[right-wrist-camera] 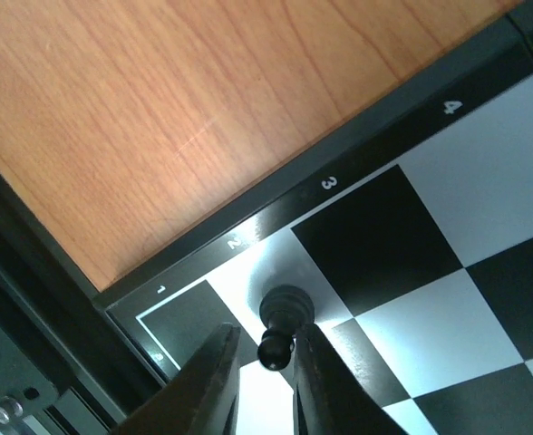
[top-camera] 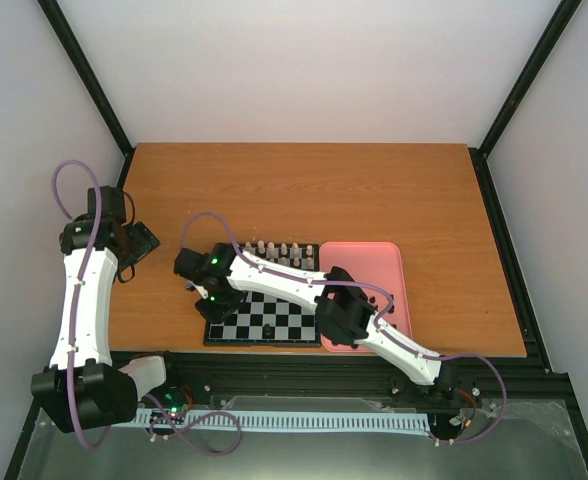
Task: Set up the chess pieces on the board
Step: Place the chess piece on the chessboard.
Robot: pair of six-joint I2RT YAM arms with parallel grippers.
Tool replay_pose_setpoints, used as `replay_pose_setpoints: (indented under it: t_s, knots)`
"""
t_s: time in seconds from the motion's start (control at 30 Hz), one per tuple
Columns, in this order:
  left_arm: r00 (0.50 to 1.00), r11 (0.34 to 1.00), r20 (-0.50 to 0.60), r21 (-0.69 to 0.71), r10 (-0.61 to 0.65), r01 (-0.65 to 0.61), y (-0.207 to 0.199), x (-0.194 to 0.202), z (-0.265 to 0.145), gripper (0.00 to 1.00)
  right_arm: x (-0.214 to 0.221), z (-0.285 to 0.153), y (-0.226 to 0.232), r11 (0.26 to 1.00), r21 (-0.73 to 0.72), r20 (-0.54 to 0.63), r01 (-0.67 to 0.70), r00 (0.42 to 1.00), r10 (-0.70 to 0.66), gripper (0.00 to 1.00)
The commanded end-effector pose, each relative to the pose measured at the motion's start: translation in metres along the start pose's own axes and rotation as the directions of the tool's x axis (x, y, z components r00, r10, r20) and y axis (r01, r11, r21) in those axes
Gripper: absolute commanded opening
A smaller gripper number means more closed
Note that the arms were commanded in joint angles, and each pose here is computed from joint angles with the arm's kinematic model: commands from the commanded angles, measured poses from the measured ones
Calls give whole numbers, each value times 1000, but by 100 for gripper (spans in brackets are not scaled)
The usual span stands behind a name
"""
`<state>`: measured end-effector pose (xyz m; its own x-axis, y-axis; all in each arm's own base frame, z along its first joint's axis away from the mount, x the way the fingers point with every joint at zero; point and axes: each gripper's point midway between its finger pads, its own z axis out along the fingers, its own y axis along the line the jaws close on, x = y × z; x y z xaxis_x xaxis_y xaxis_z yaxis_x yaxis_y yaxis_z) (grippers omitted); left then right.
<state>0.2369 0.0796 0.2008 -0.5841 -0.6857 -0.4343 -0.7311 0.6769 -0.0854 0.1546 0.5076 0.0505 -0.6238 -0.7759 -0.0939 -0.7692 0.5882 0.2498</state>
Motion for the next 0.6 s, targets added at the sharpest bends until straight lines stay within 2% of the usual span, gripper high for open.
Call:
replay_pose_setpoints:
  t_s: [0.0,0.23,0.57]
  knots:
    - [1000,1000,23,16,3,-3,-1,-3,-4,100,-1,-1,3,1000,11,5,22,1000,-22,23]
    - [1000,1000,25,12,7,-7,-1,-5,-3,100,-7,-9,7,999,-5,36,53,998,-53,35]
    - [1000,1000,28,10,11,-11,-3,-8,-3,100,-15,-41,16,995,-49,101,90,991,-85,41]
